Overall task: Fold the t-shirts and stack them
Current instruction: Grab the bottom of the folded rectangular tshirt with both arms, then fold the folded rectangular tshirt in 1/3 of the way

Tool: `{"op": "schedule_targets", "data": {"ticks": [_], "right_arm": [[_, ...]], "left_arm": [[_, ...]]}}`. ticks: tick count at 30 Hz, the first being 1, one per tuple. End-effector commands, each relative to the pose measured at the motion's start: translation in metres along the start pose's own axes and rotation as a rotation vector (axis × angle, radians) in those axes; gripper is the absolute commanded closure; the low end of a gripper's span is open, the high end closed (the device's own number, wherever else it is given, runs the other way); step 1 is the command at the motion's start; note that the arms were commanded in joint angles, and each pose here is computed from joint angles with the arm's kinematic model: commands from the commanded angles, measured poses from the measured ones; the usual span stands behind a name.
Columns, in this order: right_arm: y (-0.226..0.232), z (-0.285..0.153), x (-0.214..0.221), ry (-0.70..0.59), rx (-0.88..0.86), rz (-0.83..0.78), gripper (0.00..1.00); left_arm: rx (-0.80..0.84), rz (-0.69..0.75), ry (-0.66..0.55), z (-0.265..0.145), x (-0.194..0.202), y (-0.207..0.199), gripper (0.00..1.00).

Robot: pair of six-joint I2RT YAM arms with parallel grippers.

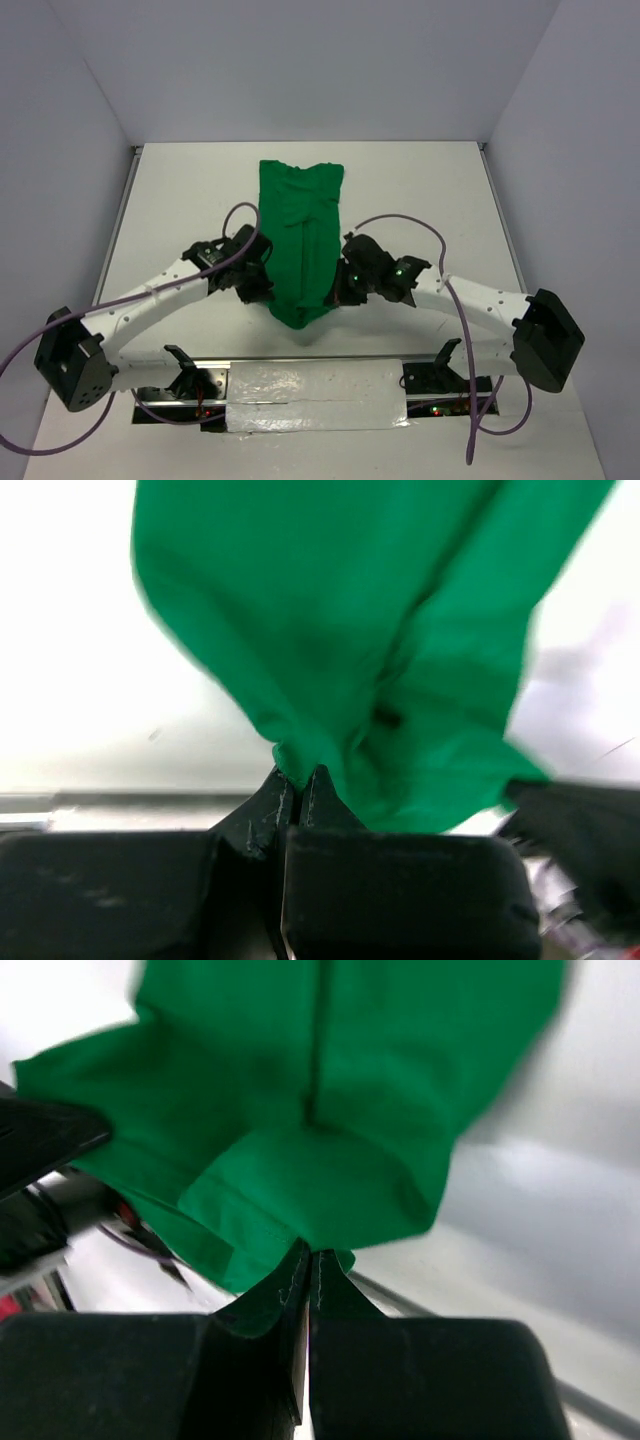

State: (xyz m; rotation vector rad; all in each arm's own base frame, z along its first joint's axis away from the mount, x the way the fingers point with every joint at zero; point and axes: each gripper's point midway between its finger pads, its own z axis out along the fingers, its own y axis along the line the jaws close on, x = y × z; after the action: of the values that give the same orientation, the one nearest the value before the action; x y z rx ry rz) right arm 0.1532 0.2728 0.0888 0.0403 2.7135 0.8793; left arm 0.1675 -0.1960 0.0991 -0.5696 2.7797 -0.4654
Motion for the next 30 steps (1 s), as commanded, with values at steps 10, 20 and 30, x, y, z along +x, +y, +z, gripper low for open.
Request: {"op": "schedule_targets", "data": {"ticks": [10,20,30], "right_arm": [[0.016,-0.003,-0.128,-0.220,0.077,-0.047,1.00],[0.004,0.020,-0.185,-0.241,0.099,-0.014,1.00],[-0.003,0.054,-0.219,-0.212,0.126,0.018,1.00]], "left_arm": [[0.005,-0.016,-0.204,0.004,-0.129,-0.071,1.00],[0.026,-0.067,-0.202,0.035,-0.172,-0.075,1.00],[-0.019,-0.097,-0.205,0.061,-0.217,-0.075,1.00]]}}
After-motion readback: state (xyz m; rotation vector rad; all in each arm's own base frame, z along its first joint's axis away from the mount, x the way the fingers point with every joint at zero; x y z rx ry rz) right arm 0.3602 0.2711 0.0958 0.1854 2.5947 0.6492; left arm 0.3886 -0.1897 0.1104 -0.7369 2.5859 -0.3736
